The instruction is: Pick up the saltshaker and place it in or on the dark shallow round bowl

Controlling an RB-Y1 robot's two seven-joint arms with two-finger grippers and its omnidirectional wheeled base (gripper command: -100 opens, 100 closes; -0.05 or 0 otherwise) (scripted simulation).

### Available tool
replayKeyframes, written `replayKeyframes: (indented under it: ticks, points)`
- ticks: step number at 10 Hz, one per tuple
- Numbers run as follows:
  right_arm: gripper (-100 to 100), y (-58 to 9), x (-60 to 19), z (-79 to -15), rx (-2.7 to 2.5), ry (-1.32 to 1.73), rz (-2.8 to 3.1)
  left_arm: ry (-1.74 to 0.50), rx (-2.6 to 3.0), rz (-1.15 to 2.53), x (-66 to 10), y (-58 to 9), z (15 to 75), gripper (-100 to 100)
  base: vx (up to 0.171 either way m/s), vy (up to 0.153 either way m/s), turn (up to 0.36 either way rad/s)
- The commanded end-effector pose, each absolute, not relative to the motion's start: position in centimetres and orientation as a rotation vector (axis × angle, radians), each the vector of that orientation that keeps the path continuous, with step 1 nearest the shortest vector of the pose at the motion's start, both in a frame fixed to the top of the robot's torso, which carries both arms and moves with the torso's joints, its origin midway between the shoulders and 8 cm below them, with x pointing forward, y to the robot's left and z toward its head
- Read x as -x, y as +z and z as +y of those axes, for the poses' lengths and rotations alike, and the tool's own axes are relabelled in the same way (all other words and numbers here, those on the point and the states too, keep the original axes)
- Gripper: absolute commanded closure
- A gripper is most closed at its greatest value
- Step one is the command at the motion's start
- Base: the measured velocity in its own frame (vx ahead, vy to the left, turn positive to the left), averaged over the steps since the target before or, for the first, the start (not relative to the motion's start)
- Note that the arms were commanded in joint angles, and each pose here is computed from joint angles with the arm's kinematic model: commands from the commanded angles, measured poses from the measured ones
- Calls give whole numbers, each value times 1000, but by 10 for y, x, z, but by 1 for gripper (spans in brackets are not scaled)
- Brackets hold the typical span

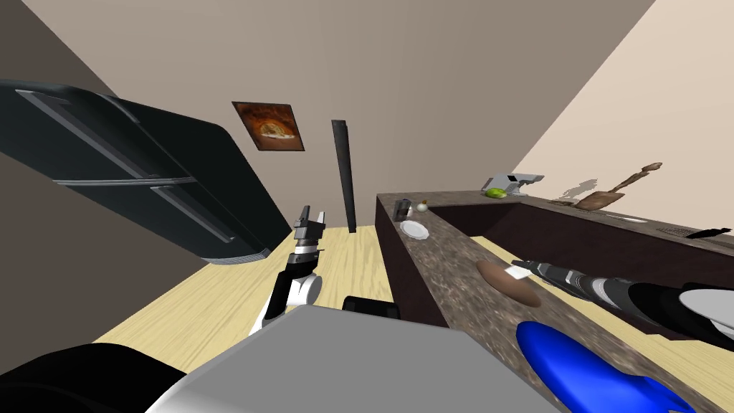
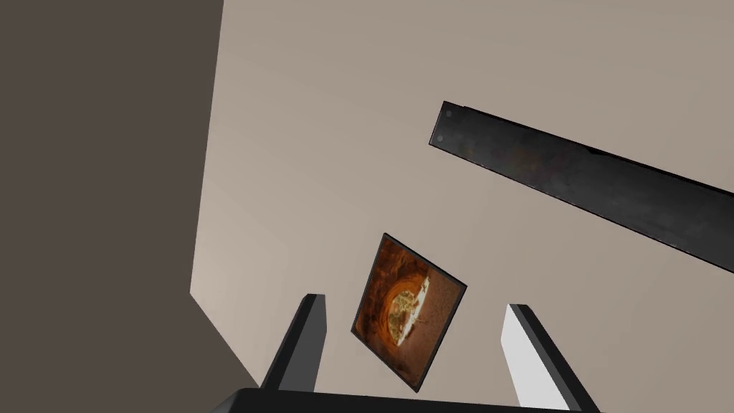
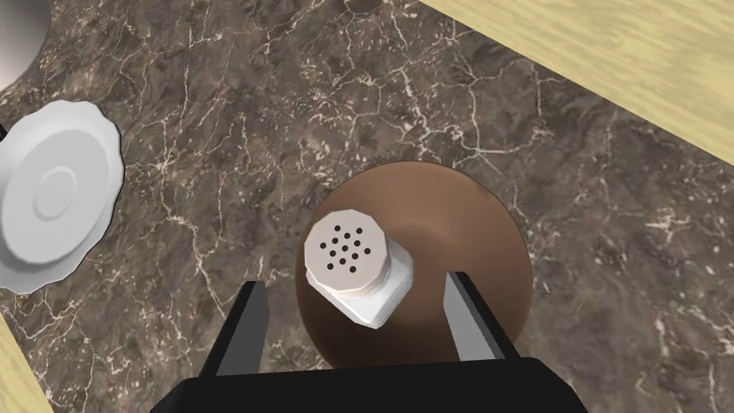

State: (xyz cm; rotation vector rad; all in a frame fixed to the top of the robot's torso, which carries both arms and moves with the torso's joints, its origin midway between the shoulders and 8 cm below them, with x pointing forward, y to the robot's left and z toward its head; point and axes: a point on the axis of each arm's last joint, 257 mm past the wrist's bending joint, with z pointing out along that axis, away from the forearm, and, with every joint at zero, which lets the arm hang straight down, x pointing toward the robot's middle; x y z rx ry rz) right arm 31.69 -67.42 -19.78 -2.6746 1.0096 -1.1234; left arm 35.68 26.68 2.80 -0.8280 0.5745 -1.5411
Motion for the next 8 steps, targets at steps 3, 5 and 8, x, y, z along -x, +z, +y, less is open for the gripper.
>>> replayKeyframes:
  ticks: [3, 5, 8]
  points:
    - [-100, -198, -317, -674, 2675, -1123, 1010, -1541, 828, 574, -357, 28, 267, 0, -1, -2, 0]
    - [0, -198, -317, -674, 2675, -1123, 1010, -1541, 828, 574, -357, 28, 267, 0, 0, 0, 0]
    - [-100, -174, -303, -695, 2681, -1123, 1011, -1541, 828, 574, -357, 28, 267, 0, 36, 52, -16]
